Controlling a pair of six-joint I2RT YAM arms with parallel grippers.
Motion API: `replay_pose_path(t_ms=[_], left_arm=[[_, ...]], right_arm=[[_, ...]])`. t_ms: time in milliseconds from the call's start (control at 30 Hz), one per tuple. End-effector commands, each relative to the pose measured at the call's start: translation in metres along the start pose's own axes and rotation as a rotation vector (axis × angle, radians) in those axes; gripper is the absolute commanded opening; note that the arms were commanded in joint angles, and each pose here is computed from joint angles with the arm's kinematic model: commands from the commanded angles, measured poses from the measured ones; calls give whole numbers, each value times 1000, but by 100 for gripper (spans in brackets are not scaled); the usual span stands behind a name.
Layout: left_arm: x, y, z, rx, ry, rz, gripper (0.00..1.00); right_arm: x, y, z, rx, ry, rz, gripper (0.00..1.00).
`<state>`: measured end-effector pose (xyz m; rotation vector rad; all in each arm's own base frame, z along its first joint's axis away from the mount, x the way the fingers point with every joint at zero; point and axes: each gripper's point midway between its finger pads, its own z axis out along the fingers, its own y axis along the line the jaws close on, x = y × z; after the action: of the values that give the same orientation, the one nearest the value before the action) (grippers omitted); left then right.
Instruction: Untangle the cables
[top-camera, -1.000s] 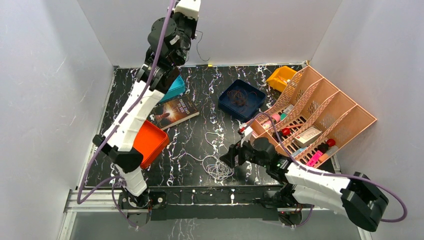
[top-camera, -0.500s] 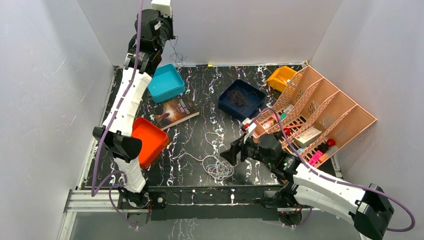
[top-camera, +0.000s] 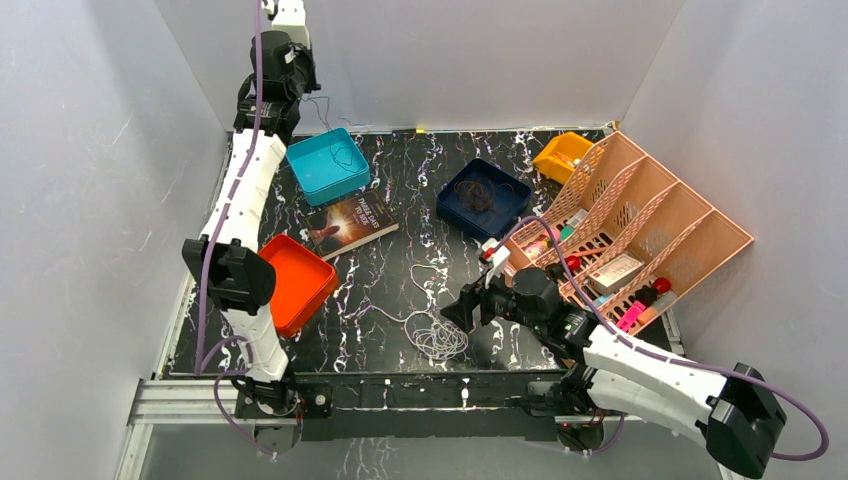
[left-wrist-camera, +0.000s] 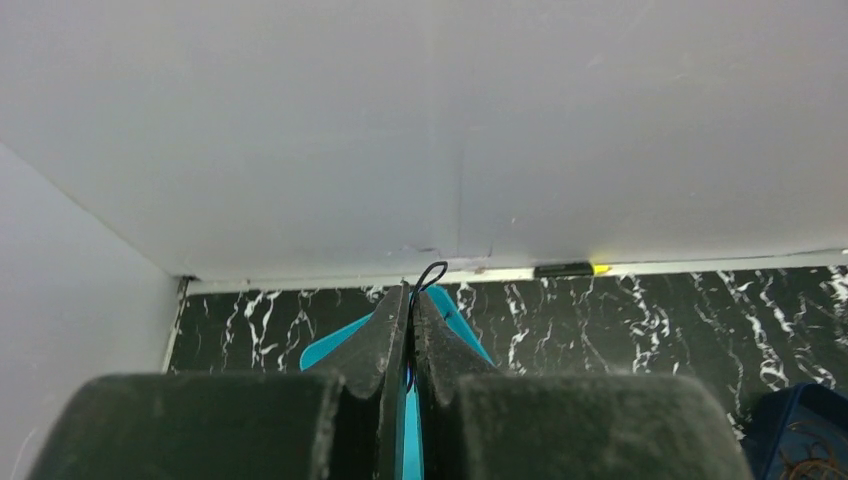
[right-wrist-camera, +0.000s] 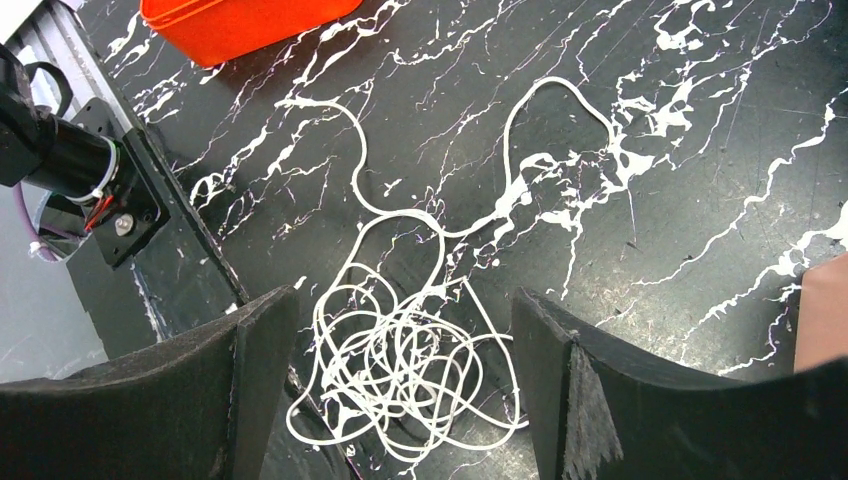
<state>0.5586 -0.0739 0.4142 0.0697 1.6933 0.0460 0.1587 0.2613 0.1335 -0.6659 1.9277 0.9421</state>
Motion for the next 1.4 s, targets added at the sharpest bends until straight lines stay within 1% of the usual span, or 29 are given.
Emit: replay_pose_path(t_ms=[0, 233, 400, 767, 1200, 1367], left_arm=[[5, 15, 7, -1, -11, -52, 0], [28, 29, 24, -13, 33, -75, 0], [51, 27, 40, 11, 80, -92, 0], [135, 18, 76, 38, 241, -89, 0], [244, 10, 95, 78, 470, -123, 0], [269, 9, 99, 84, 529, -141, 0]], right_arm=[[-27, 9, 1, -20, -68, -30, 86], [-27, 9, 2, -20, -65, -30, 86], [-26, 9, 1, -18, -57, -28, 86], [-25, 7, -2, -5, -54, -24, 86], [-19, 3, -2, 9, -39, -19, 87], [-18, 1, -4, 22, -40, -15, 87]])
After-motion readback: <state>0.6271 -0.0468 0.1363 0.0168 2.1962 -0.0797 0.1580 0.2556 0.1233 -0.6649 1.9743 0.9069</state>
